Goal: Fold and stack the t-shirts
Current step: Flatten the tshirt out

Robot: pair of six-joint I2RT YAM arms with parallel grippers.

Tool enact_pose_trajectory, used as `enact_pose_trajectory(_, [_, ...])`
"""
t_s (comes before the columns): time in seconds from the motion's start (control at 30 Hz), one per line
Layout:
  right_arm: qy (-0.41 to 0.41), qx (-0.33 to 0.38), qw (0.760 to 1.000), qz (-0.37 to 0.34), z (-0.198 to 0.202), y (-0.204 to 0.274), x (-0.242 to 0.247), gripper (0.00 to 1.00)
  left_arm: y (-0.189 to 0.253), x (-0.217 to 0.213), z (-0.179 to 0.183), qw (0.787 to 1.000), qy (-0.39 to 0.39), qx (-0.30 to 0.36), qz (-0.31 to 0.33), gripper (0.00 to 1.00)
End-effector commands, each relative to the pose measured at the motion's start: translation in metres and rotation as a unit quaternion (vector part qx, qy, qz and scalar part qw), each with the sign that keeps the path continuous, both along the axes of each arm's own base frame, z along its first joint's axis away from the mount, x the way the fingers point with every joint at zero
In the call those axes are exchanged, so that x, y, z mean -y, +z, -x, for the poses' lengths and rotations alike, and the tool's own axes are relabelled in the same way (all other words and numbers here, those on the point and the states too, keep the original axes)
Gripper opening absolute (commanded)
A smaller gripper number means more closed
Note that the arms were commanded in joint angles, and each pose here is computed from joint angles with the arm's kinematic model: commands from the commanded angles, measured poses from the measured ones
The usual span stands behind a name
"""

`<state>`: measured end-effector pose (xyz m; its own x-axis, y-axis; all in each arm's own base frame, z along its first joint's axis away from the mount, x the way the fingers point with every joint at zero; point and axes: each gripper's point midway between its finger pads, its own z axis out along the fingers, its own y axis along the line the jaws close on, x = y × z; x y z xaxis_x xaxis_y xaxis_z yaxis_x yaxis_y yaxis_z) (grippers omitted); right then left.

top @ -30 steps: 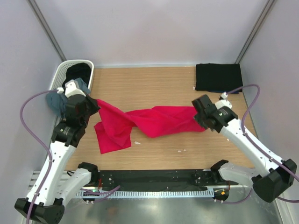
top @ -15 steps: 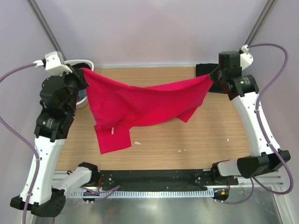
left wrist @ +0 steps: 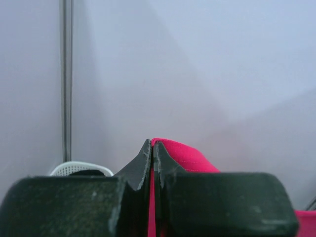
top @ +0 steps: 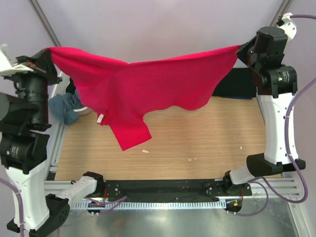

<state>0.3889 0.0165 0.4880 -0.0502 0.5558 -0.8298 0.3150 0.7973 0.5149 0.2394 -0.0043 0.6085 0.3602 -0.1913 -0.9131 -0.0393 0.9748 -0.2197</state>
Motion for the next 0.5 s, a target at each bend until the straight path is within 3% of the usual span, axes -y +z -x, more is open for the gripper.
enact_pose_trajectory(0.0, [-0.018, 0.055, 0.998, 0.034, 0.039, 0.044, 0.019, 0.01, 0.041, -0.007, 0.032, 0.998, 0.004, 0.062, -0.026, 0.0])
enact_pose_trajectory(0.47, [-0.026, 0.186, 0.98, 0.071, 0.184, 0.115, 0.045, 0.01, 0.109, 0.008, 0.13, 0.979, -0.106, 0.174, -0.014, 0.0])
